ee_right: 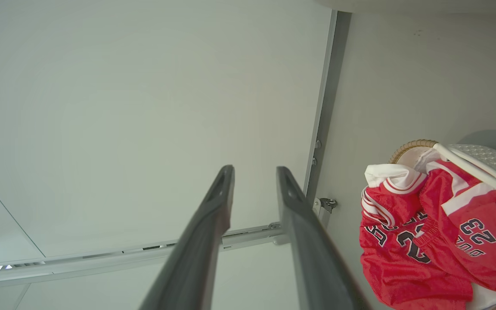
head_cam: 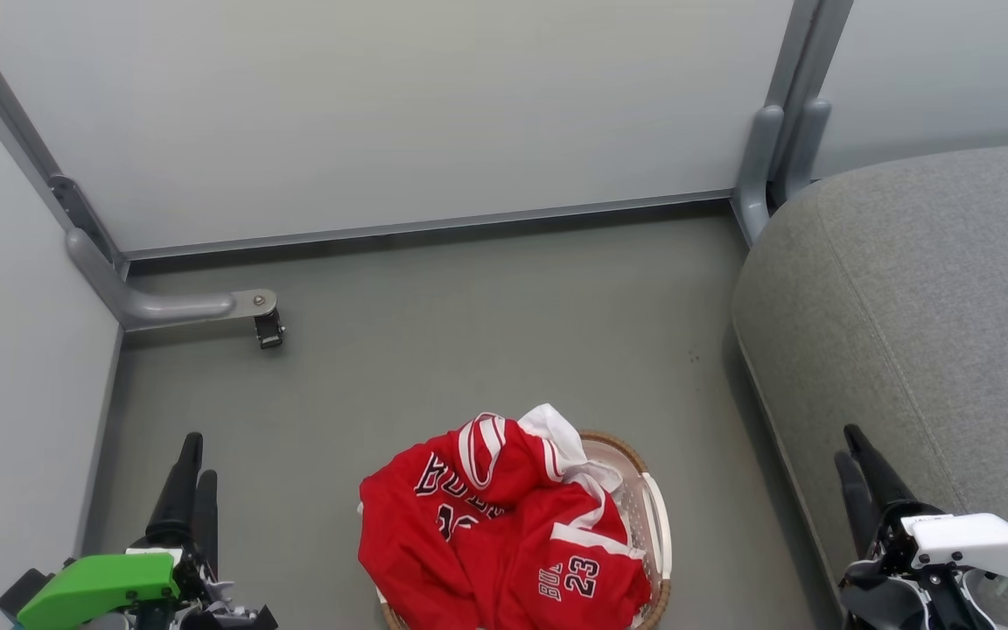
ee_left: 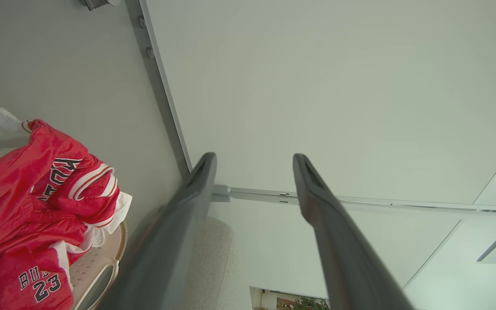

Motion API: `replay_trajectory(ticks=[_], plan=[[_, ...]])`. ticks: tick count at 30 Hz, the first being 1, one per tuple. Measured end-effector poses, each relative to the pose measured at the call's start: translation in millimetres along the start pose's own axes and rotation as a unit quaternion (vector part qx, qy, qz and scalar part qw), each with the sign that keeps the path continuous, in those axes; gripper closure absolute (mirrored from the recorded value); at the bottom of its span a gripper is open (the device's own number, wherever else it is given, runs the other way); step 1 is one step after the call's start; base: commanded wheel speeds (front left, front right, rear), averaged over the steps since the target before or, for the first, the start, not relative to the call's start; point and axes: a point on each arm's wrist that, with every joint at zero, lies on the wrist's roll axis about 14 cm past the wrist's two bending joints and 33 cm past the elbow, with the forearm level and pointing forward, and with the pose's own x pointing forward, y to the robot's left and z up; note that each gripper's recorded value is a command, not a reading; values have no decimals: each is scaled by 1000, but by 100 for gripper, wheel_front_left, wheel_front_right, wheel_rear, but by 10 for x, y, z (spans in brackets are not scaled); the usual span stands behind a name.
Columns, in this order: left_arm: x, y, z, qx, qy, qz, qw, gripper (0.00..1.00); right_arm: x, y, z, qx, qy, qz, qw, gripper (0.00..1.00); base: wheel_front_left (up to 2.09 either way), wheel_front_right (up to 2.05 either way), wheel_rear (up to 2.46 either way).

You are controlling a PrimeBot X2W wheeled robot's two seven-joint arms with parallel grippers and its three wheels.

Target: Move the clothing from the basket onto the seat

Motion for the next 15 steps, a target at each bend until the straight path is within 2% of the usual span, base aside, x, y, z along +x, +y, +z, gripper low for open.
replay_trajectory(ticks=[9, 15], plan=[[0, -52, -80, 13, 0, -8, 1000, 0, -5, -4, -15, -14, -11, -1, 1000, 0, 0, 0, 0], [-11, -80, -94, 39, -4, -13, 999, 0, -35, -40, 26, -45, -23, -8, 999, 0, 0, 0, 0]])
